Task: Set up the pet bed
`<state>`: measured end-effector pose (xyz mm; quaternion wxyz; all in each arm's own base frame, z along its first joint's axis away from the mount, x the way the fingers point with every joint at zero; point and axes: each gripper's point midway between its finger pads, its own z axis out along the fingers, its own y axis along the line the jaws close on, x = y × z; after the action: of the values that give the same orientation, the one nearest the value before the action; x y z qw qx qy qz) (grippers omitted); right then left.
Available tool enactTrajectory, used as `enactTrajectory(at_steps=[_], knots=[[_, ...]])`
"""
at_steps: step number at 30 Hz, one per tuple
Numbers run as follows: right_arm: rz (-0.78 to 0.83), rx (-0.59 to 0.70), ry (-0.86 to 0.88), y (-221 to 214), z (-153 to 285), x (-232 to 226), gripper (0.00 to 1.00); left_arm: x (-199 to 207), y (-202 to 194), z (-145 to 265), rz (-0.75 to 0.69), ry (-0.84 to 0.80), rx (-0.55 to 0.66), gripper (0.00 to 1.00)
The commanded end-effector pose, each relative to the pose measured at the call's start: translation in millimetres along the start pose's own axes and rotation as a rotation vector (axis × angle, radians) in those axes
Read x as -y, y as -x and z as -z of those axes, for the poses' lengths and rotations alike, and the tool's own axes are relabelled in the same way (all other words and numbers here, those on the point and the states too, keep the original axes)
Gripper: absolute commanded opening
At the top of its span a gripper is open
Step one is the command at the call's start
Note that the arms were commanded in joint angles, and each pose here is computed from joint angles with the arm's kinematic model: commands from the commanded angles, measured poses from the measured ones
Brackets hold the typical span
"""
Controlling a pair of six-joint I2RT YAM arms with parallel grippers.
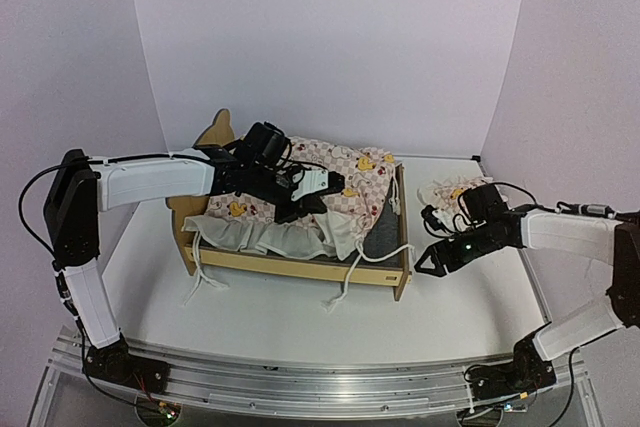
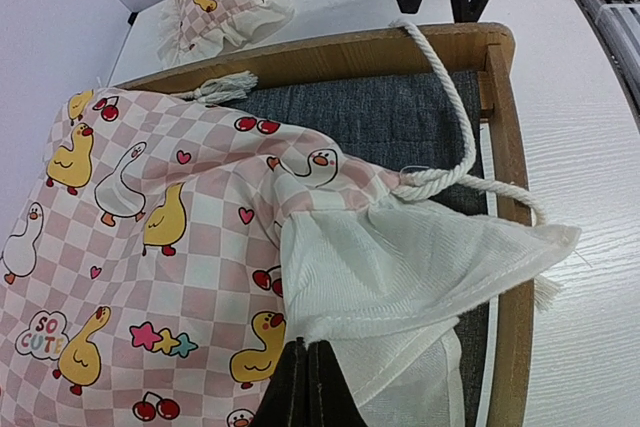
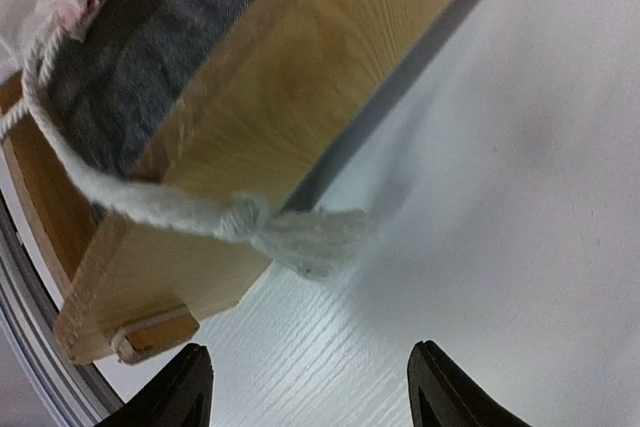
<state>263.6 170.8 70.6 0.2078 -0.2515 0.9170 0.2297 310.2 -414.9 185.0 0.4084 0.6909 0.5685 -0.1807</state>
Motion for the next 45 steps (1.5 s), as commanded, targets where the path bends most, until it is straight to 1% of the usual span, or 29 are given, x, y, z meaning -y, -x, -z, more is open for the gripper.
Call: enactTrajectory(at_steps=[1, 4, 7, 10, 13, 14, 17, 18, 20, 23, 24, 27, 29, 33, 38, 41, 45], knots=[[0.137, 0.148, 0.075, 37, -13, -2, 0.63, -9, 21, 16, -0.011, 0.034, 0.066, 0.02], [0.135, 0.175, 0.062, 41, -20, 6, 0.55, -8, 20, 16, -0.001, 0.028, 0.066, 0.02], [0.16, 0.225, 0.069, 51, -22, 6, 0.48, -8, 20, 15, 0.0, 0.029, 0.064, 0.02], [0.172, 0.247, 0.058, 56, -22, 8, 0.41, -9, 20, 14, 0.0, 0.031, 0.063, 0.02], [0.18, 0.255, 0.089, 58, -21, 2, 0.23, -10, 20, 13, 0.0, 0.031, 0.063, 0.02], [0.182, 0.256, 0.104, 58, -21, -1, 0.15, -10, 20, 12, 0.0, 0.031, 0.063, 0.02], [0.178, 0.249, 0.119, 56, -14, -6, 0.01, -12, 22, 13, 0.002, 0.035, 0.064, 0.02], [0.181, 0.252, 0.112, 57, -8, -8, 0.0, -12, 22, 14, 0.006, 0.038, 0.063, 0.02], [0.164, 0.21, 0.081, 52, 6, -8, 0.0, -14, 23, 16, 0.012, 0.042, 0.061, 0.02], [0.175, 0.202, 0.074, 57, 38, -23, 0.0, -17, 23, 20, 0.028, 0.051, 0.063, 0.02], [0.185, 0.226, 0.07, 64, 52, -30, 0.0, -18, 23, 21, 0.034, 0.054, 0.064, 0.02], [0.281, 0.26, 0.05, 74, 77, -61, 0.0, -19, 20, 23, 0.043, 0.056, 0.06, 0.02], [0.357, 0.251, 0.044, 76, 82, -84, 0.0, -20, 18, 24, 0.05, 0.06, 0.056, 0.02], [0.458, 0.16, 0.024, 73, 64, -107, 0.0, -27, 11, 28, 0.06, 0.079, 0.043, 0.03], [0.481, 0.048, -0.022, 78, 30, -101, 0.0, -34, 4, 34, 0.059, 0.102, 0.029, 0.03], [0.492, 0.015, -0.044, 89, 18, -97, 0.0, -37, -1, 38, 0.062, 0.115, 0.021, 0.02], [0.513, -0.026, -0.044, 92, 3, -97, 0.0, -35, -6, 40, 0.064, 0.117, 0.019, 0.02]])
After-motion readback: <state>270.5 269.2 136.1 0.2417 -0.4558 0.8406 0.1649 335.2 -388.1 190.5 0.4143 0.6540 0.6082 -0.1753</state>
